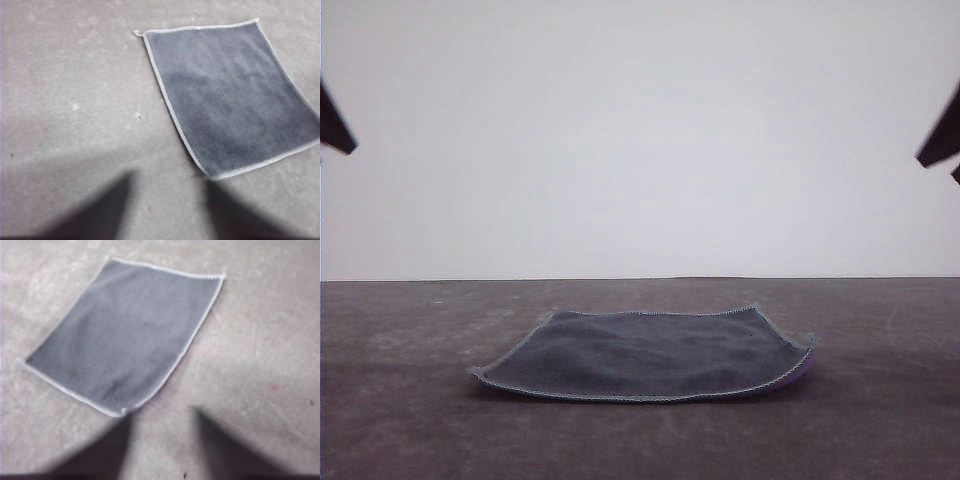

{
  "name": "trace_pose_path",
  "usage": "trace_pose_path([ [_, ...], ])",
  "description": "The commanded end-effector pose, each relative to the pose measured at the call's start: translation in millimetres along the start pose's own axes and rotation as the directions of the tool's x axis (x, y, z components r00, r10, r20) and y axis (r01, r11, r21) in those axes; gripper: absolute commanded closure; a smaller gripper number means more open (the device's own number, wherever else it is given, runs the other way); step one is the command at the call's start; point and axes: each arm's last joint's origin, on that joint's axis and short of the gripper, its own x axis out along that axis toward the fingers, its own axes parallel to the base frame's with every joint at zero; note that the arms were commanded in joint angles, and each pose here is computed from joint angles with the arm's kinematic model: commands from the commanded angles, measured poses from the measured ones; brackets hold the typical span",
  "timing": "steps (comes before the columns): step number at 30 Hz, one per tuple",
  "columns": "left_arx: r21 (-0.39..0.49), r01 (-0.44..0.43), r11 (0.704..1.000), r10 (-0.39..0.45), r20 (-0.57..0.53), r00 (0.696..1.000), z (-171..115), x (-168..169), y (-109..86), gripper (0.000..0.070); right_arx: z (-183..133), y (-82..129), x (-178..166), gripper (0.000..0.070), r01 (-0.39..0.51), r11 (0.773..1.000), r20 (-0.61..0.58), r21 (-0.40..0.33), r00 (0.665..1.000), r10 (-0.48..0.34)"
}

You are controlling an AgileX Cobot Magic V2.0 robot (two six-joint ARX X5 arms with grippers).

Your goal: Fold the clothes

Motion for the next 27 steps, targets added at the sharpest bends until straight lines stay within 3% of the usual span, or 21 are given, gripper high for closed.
trace_pose_path([
  [1,-0.005,0.011,1.0,-0.011,0.023,1.0,5.8,-2.6,-2.1,0.0231,4.9,1.5,-1.2,0.0229,-0.005,1.0,0.02,-0.018,1.0,0.005],
  [5,-0.077,0.014,0.997,-0.013,0.019,1.0,5.6,-2.2,-2.1,0.023,5.1,1.3,-0.9,0.023,-0.001,1.0,0.021,0.002,1.0,0.001],
  [10,-0.195,0.052,0.979,-0.057,-0.021,0.998,6.0,6.1,-2.0,0.023,5.6,-2.0,6.5,0.0231,0.005,0.989,-0.009,0.147,1.0,-0.004],
  [17,-0.239,0.126,0.963,-0.152,-0.096,0.984,10.3,34.6,0.5,0.023,7.0,-12.5,32.6,0.0231,-0.022,0.961,-0.092,0.275,0.995,0.049],
  [27,-0.377,0.255,0.89,-0.309,-0.09,0.947,22.2,99.1,17.1,0.0231,14.0,-39.5,79.3,0.0231,-0.133,0.913,-0.081,0.387,0.981,0.177],
])
